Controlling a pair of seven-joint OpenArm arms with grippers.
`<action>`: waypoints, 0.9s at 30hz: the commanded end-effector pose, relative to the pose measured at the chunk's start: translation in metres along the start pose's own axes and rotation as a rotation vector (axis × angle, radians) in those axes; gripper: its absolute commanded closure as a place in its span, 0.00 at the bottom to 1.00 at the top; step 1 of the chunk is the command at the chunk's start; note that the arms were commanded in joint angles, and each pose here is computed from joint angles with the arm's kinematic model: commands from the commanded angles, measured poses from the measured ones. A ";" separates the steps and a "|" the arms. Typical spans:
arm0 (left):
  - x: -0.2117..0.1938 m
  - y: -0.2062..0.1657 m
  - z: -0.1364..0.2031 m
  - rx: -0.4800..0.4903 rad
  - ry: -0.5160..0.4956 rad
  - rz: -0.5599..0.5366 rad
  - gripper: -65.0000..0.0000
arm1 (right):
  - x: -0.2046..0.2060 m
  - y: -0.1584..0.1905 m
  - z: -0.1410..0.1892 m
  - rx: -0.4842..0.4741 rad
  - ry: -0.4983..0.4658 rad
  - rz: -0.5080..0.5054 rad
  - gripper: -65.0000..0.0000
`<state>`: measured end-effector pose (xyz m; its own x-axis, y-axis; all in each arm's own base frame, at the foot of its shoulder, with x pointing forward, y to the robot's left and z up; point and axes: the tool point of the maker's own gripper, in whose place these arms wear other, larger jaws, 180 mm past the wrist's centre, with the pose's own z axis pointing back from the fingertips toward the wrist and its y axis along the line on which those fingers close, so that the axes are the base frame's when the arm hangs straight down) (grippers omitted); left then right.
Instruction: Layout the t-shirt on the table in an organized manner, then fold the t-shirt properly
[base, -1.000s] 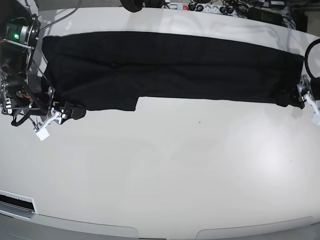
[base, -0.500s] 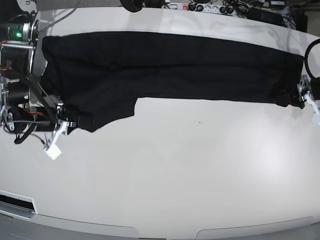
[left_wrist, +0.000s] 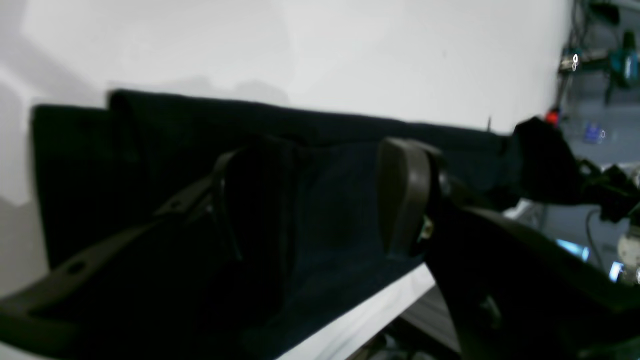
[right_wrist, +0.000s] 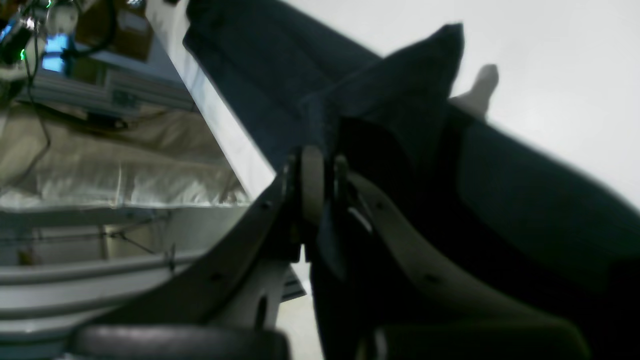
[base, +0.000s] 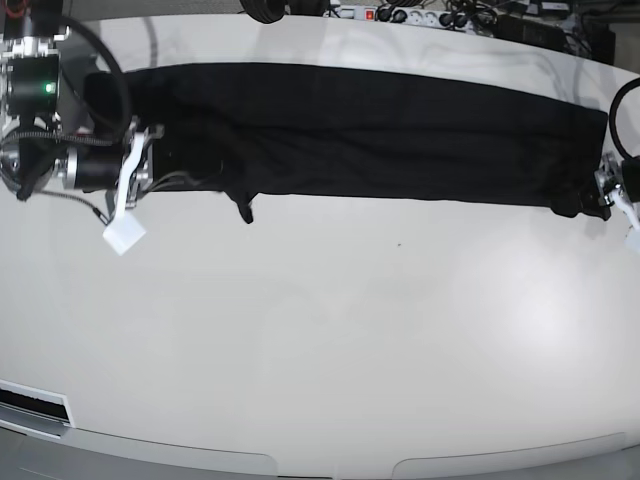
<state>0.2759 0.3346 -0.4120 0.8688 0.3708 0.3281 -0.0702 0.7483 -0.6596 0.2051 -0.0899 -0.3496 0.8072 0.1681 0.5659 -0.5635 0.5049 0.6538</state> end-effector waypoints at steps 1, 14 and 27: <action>0.021 -0.004 0.012 -0.003 -0.048 -0.029 0.43 | 0.000 0.011 0.004 0.012 -0.010 0.029 1.00; 0.030 -0.008 0.013 -0.020 -0.089 -0.025 0.43 | -0.078 0.019 0.005 -0.069 0.178 -0.036 1.00; 0.060 -0.019 0.022 -0.046 -0.166 -0.045 0.43 | -0.101 -0.010 0.024 -0.220 0.324 0.000 1.00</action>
<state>0.3065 0.3415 -0.3857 0.8090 0.4226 0.4086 -0.0373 0.7306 -0.6818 0.1197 -0.1298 -0.4066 0.8515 0.4064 0.3312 -0.5242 0.6719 0.5232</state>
